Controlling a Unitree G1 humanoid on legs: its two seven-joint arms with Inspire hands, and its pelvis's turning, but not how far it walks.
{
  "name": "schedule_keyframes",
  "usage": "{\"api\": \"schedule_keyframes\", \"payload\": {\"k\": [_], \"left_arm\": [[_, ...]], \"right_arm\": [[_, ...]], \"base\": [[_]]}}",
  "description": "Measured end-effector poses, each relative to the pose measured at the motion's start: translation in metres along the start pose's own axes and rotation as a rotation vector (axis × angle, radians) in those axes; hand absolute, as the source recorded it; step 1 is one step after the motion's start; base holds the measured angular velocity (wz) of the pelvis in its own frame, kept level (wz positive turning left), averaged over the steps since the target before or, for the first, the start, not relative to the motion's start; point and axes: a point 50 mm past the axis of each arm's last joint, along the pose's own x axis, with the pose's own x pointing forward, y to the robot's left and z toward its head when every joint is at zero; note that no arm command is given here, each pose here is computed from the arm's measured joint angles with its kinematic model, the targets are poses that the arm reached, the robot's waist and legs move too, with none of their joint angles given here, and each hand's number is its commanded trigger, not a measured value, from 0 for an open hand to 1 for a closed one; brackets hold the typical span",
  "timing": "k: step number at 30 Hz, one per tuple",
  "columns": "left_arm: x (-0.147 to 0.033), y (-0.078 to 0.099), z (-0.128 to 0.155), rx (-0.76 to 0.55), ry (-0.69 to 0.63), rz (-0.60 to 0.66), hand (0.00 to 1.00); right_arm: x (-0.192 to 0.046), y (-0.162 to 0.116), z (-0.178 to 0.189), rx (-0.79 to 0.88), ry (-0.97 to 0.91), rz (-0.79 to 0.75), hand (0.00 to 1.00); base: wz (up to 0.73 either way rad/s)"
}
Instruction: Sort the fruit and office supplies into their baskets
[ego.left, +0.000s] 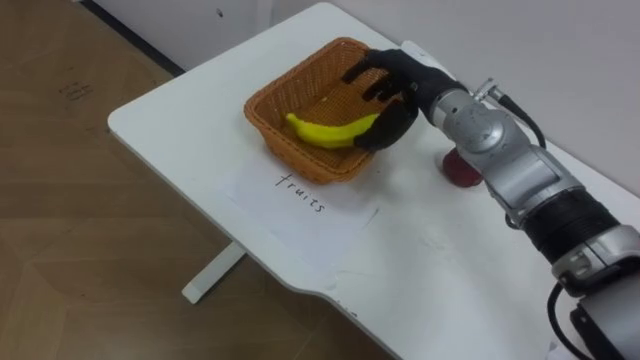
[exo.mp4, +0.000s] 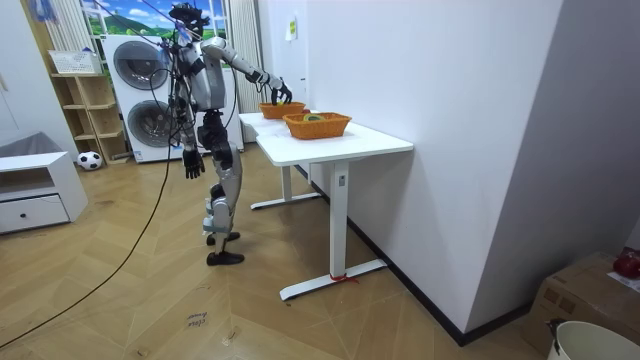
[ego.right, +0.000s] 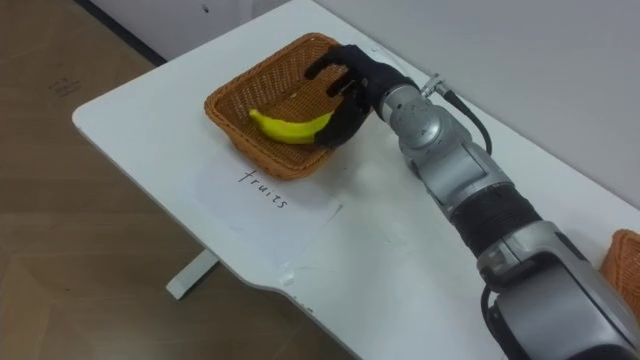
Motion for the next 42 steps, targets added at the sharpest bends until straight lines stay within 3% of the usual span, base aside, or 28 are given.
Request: {"api": "schedule_keyframes", "payload": {"k": [11,20,28,42], "left_arm": [[0.000,0.001,0.000,0.008,-0.003,0.004,0.00],[0.000,0.001,0.005,0.042,-0.034,0.013,0.00],[-0.003,-0.013,-0.002,0.025,-0.015,-0.003,0.00],[-0.005,-0.017,-0.006,0.015,-0.008,-0.009,0.00]], "right_arm": [[-0.001,-0.004,0.012,0.018,-0.066,-0.027,0.00],[-0.006,-0.031,0.013,0.219,-0.115,-0.197,0.00],[-0.017,-0.056,0.018,0.400,-0.187,-0.382,0.00],[-0.023,-0.062,-0.001,0.549,-0.130,-0.486,0.00]], "base": [[0.00],[0.04],[-0.07],[-0.06]]}}
